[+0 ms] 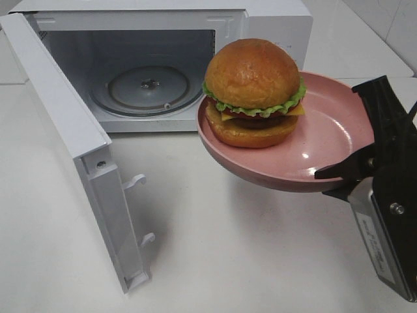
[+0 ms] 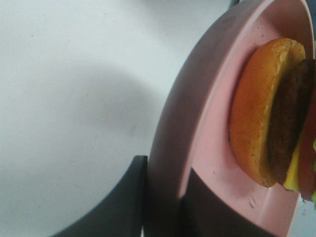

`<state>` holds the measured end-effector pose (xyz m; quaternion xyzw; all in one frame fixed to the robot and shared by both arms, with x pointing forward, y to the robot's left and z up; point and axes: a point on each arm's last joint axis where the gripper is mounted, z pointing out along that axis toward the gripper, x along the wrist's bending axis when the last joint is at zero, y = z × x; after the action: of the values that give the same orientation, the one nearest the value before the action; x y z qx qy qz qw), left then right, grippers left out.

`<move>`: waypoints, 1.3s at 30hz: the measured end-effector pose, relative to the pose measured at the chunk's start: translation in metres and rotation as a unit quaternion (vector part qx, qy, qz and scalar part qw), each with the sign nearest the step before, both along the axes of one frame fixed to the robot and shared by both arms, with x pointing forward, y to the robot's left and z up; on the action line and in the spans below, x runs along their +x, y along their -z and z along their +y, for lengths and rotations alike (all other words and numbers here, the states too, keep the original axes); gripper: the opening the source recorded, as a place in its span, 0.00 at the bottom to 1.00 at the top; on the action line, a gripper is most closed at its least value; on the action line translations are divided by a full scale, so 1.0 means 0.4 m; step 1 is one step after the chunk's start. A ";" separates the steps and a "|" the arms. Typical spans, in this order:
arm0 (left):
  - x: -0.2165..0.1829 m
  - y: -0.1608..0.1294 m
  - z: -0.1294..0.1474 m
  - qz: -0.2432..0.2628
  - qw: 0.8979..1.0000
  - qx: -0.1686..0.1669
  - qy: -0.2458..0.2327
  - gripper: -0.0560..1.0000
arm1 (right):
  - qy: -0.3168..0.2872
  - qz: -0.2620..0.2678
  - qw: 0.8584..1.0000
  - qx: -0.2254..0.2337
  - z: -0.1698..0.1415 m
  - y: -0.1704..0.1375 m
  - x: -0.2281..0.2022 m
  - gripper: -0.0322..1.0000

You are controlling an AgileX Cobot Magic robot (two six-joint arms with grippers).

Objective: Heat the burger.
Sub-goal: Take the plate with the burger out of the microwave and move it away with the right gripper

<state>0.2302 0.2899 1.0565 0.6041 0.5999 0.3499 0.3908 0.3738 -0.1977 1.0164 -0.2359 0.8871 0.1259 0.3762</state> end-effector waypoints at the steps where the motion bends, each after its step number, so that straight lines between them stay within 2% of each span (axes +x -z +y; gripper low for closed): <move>1: 0.000 0.000 0.000 0.000 1.000 0.000 0.000 0.99 | 0.003 -0.001 1.000 -0.003 -0.002 0.000 0.000 0.18; 12: 0.000 0.000 0.000 0.000 1.000 0.000 0.000 0.99 | 0.070 0.006 0.997 -0.012 -0.026 0.005 0.008 0.18; 18: 0.000 0.000 0.000 0.000 1.000 0.000 0.000 0.99 | 0.128 0.006 0.991 -0.035 -0.051 0.009 0.014 0.18; 24: 0.000 0.000 0.000 0.000 1.000 0.000 0.000 0.99 | 0.177 0.009 0.984 -0.034 -0.066 0.009 0.017 0.18; 31: 0.000 0.000 0.000 0.000 1.000 0.000 0.000 0.99 | 0.260 0.016 0.965 -0.021 -0.089 0.010 0.019 0.18; 32: 0.000 0.000 0.000 0.000 1.000 0.000 0.000 0.99 | 0.287 0.018 0.958 -0.021 -0.098 0.010 0.019 0.18; 35: 0.000 0.000 0.000 0.000 1.000 0.000 0.000 0.99 | 0.296 0.016 0.955 -0.023 -0.102 0.010 0.019 0.18; 37: 0.000 0.000 0.000 0.000 1.000 0.000 0.000 0.99 | 0.345 0.014 0.938 -0.026 -0.120 0.009 0.018 0.18; 39: 0.000 0.000 0.000 0.000 1.000 0.000 0.000 0.99 | 0.356 0.014 0.934 -0.025 -0.124 0.009 0.017 0.18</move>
<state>0.2302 0.2899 1.0565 0.6041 0.5999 0.3499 0.3908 0.3807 -0.2471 1.0128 0.0882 0.9209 -0.0354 0.3780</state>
